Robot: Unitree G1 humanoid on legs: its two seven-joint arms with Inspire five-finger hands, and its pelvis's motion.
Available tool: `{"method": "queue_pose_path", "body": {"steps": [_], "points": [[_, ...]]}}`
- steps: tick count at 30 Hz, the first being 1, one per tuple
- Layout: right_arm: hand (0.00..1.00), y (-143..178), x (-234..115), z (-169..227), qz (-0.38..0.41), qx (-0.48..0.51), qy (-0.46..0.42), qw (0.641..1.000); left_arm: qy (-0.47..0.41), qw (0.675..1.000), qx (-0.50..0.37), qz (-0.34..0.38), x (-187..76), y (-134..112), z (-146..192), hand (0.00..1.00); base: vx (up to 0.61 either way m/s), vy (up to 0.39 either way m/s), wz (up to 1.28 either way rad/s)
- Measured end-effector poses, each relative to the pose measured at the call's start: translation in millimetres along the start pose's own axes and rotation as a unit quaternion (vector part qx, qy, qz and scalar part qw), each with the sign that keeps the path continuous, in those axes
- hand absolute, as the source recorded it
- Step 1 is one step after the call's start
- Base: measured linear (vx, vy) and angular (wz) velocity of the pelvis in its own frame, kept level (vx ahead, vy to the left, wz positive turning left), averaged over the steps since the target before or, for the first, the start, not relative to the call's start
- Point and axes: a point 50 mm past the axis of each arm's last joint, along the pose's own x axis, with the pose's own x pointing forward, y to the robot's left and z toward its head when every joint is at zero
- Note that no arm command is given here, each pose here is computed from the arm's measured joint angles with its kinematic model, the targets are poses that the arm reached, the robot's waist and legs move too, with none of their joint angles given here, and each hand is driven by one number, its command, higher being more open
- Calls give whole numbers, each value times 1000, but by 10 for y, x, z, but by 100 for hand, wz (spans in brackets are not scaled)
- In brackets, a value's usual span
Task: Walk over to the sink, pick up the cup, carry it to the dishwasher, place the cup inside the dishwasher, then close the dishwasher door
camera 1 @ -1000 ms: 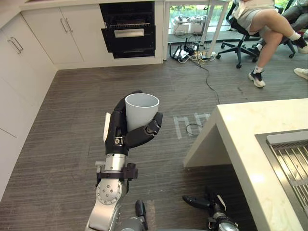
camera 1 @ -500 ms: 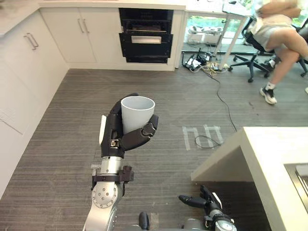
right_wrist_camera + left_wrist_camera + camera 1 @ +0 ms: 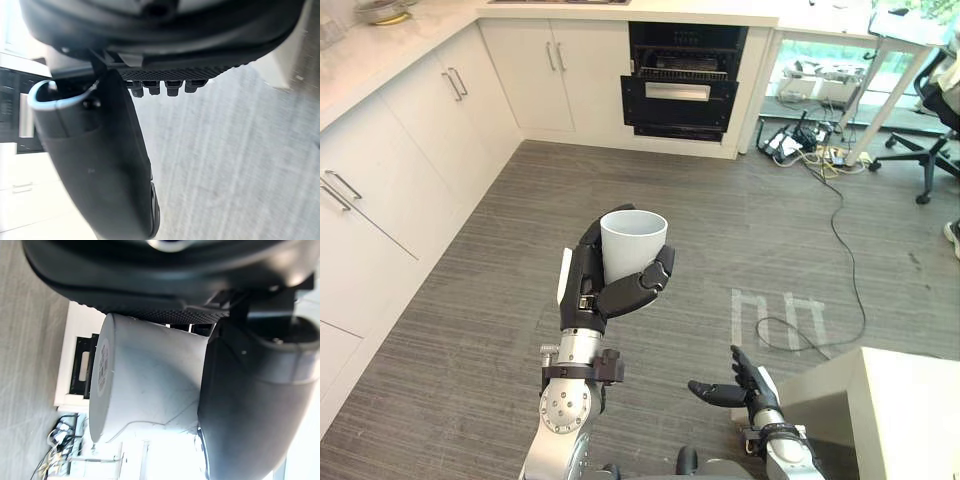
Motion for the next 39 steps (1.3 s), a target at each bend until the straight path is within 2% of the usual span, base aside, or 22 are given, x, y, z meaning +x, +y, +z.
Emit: {"method": "queue_pose_path", "body": {"steps": [10,16,17,24,31,39], "points": [[100,61,-43,-221,2,11,46,999,9,1000,11,-19,-19,25,-26,0,-19,24,15],[100,53,-120,-450,-2,10,95,995,45,998,26,-19,-99,92,-169,0,-55,-7,-5],[100,145,-36,-422,1,24,101,995,86,994,68,9,-201,358,-303,0,0,0,0],[100,141,-44,-452,0,24,108,994,86,994,67,9,-201,356,-304,0,0,0,1],[100,56,-154,-796,-55,55,210,975,103,994,25,27,-219,379,-365,0,7,17,3],[100,12,-165,-830,-84,63,228,968,122,992,1,44,-243,411,-428,0,-21,30,-8]]}}
